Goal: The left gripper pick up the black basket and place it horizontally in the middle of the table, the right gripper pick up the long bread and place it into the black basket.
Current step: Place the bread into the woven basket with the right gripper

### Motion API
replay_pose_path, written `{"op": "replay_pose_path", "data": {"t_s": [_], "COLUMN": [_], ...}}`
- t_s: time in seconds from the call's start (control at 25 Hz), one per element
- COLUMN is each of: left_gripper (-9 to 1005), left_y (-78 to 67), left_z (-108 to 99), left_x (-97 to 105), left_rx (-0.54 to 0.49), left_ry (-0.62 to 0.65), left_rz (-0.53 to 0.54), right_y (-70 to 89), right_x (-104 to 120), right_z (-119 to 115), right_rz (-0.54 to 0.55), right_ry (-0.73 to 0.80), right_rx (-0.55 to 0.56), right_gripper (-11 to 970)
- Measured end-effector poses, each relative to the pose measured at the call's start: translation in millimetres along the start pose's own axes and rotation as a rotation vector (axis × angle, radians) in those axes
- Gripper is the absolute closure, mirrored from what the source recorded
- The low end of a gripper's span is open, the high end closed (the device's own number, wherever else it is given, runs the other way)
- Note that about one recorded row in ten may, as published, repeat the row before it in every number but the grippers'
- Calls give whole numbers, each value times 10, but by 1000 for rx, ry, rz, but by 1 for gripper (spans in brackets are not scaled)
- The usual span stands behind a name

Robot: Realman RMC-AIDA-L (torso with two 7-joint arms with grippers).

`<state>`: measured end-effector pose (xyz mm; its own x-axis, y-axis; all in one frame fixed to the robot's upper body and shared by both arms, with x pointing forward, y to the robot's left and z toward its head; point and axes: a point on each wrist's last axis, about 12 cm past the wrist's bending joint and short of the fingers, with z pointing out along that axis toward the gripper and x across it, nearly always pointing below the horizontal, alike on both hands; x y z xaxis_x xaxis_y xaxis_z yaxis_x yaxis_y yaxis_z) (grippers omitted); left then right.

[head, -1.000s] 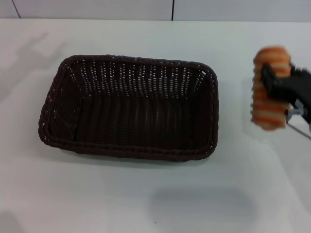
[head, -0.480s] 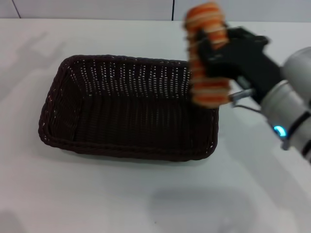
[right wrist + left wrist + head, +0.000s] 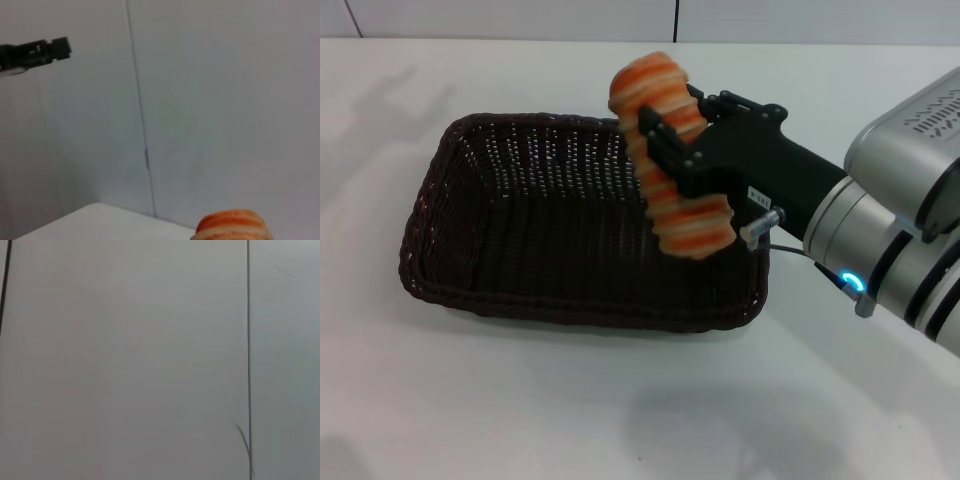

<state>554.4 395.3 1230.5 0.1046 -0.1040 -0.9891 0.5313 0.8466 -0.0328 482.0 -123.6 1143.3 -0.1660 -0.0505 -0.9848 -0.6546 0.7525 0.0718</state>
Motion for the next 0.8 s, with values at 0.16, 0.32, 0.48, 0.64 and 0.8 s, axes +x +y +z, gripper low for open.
{"op": "replay_pose_path", "data": {"t_s": [0.16,0.32,0.48,0.64,0.8], "left_gripper": [320,320,320,320,320], "left_y": [-5,-10,-16,-19,-19], "left_z": [-12,-15,-21,-39,-51], "left_x": [7,8,9,19,16], "left_rx": [-2,1,3,0,-1], "left_ry": [-5,-8,-10,-11,-16], "left_rz": [-5,-7,-8,-13,-16], "right_y": [-9,-25,-49,-63,-81], "right_x": [1,0,31,53,44], "right_z": [3,4,30,57,66], "right_rz": [-5,-11,-24,-31,-39], "right_ry": [3,5,21,31,31], "right_rx": [-10,-15,-27,-36,-34], "right_gripper": [559,529,507,416,266]}}
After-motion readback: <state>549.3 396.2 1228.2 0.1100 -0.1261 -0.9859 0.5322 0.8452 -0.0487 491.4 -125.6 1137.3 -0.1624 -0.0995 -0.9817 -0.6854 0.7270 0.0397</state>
